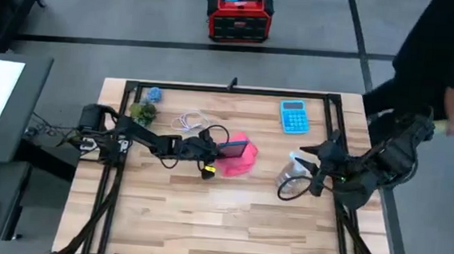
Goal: Apply microfiber cloth
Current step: Wipe the front of the cellphone with the pink microfiber cloth
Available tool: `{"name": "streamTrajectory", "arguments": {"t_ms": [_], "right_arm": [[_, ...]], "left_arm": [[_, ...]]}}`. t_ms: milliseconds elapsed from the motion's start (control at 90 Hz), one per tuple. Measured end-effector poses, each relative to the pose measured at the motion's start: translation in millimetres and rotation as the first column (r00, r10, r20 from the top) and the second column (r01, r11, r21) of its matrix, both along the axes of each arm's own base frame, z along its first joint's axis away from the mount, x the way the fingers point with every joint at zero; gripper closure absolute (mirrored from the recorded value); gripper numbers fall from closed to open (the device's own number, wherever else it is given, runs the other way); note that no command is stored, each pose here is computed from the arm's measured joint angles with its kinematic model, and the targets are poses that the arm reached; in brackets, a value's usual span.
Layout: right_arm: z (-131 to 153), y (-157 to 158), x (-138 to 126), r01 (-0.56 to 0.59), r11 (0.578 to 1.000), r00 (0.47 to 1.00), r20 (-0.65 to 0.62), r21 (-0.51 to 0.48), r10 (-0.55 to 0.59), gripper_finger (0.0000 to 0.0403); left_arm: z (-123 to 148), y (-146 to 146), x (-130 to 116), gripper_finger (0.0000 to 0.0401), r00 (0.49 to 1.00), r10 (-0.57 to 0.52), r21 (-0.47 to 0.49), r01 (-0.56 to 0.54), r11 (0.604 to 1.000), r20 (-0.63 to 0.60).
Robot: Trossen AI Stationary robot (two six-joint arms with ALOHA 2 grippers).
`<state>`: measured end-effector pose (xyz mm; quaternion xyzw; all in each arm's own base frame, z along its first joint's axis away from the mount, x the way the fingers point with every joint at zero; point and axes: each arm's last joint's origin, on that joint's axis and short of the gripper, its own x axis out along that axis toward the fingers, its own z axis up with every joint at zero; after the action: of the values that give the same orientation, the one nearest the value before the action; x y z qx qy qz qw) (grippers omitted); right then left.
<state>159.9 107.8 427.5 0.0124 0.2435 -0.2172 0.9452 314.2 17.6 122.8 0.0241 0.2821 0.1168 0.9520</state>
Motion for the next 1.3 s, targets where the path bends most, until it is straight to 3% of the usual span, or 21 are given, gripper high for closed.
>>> {"name": "streamTrajectory", "arguments": {"t_ms": [178,378,467,656,833,967,1178,1300], "right_arm": [[26,13,30,-0.026,0.994,0.998,0.049,-0.102,0.032,0.028],[6,28,79,-0.055,0.989,0.998,-0.023,-0.139,0.052,0.0281],[-11,33,100,-0.085,0.991,0.992,-0.1,-0.102,0.075,0.0281],[-45,29,139,-0.174,0.98,0.943,-0.269,0.099,0.195,0.0281],[-70,22,167,-0.15,0.983,0.922,-0.344,0.101,0.176,0.0281],[-96,6,186,-0.124,0.987,0.868,-0.471,0.099,0.156,0.0281],[-146,-38,206,-0.092,0.996,0.714,-0.696,0.01,0.073,0.0281],[-164,-60,216,-0.092,0.996,0.693,-0.718,0.0,0.064,0.0281]], "left_arm": [[1,-1,0,0.0388,1.0,-0.002,0.001,0.002,1.0,0.002],[0,-1,-1,0.0388,1.0,0.008,-0.026,-0.007,1.0,0.001],[0,-2,-1,0.0388,1.0,0.022,-0.05,-0.022,0.999,0.001],[-1,-2,-1,0.0388,0.999,0.036,-0.077,-0.036,0.996,0.0],[-3,1,-3,0.0388,0.999,0.052,-0.095,-0.053,0.994,-0.013],[-1,2,-5,0.0388,0.998,0.054,-0.104,-0.057,0.993,-0.027],[9,4,-11,0.0388,0.998,0.043,-0.075,-0.047,0.996,-0.053],[10,6,-12,0.0388,0.997,0.048,-0.072,-0.052,0.996,-0.058]]}}
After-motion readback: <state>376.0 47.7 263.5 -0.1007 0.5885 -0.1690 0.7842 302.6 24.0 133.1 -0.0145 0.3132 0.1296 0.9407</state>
